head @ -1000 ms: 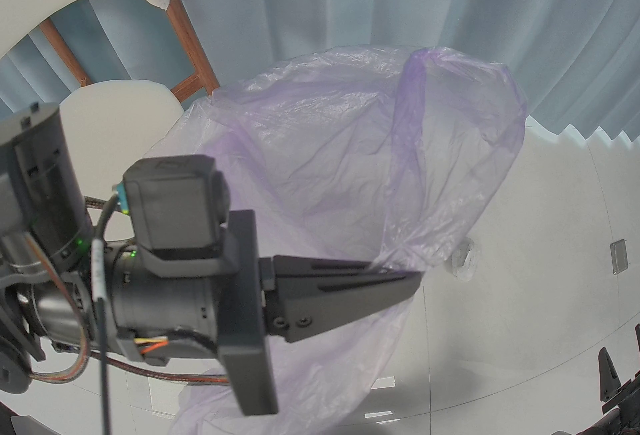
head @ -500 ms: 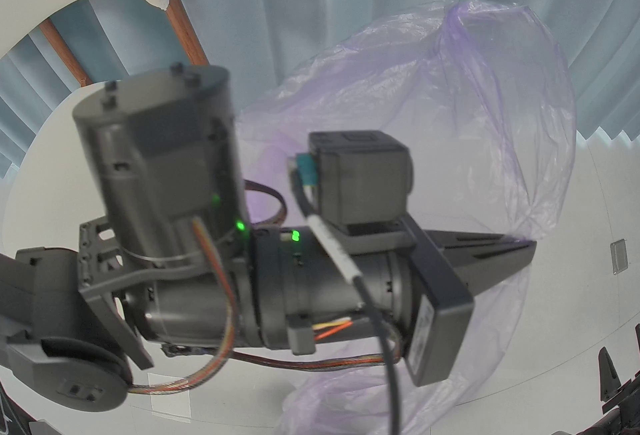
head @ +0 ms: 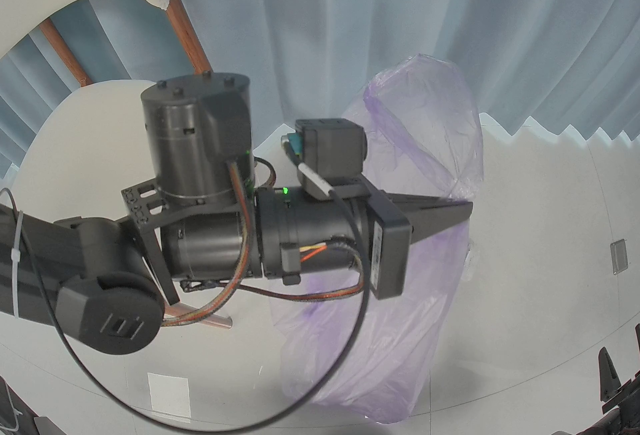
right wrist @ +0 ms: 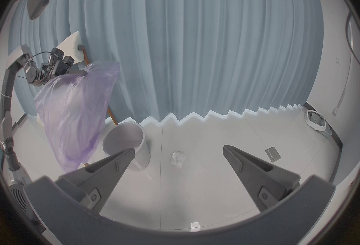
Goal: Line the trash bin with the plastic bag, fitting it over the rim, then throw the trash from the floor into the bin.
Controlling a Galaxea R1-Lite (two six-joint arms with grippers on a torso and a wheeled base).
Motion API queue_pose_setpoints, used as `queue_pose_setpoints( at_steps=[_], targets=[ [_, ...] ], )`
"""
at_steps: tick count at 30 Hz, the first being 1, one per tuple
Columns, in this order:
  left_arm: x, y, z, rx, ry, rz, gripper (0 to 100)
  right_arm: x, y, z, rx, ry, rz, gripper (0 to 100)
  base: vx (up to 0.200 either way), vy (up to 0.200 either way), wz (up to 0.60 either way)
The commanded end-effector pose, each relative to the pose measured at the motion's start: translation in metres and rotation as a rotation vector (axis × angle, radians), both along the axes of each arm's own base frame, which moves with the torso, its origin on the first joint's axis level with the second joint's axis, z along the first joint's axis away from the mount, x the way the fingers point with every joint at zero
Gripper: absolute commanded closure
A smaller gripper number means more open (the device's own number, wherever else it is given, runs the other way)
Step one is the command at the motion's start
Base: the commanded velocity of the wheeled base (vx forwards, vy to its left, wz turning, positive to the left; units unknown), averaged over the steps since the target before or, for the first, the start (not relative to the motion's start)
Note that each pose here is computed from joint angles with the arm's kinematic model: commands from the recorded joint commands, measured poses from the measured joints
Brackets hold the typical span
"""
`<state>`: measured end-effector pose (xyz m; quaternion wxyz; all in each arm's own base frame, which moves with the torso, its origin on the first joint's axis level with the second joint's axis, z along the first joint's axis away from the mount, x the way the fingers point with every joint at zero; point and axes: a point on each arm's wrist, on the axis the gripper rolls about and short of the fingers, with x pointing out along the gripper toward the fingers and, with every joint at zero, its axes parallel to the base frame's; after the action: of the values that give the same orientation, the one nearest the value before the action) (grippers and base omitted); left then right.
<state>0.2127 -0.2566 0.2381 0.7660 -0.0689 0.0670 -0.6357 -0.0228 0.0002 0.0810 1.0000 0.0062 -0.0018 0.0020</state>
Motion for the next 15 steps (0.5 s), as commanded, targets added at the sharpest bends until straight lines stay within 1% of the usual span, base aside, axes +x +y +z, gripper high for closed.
queue_pose_setpoints(
  at_steps=[1,5,7,12,15],
  targets=[
    [0.015,-0.002,0.003,-0.014,-0.015,0.028,100,0.000,0.000,-0.005,0.000,0.001,0.001,0,0.000,0.000,0.00],
    [0.021,-0.007,0.007,-0.028,-0.026,0.034,100,0.000,0.000,-0.005,0.000,0.001,0.001,0,0.000,0.000,0.00],
    [0.026,-0.012,0.002,-0.020,-0.022,0.035,100,0.000,0.000,-0.005,-0.002,0.001,0.001,0,0.000,0.000,0.00],
    [0.034,-0.020,-0.008,-0.035,-0.037,0.038,100,0.000,0.000,-0.005,-0.002,0.001,0.001,0,0.000,0.000,0.00],
    [0.041,-0.019,-0.017,-0.033,-0.037,0.054,100,0.000,0.000,-0.005,0.000,0.001,0.001,0,0.000,0.000,0.00]
  ],
)
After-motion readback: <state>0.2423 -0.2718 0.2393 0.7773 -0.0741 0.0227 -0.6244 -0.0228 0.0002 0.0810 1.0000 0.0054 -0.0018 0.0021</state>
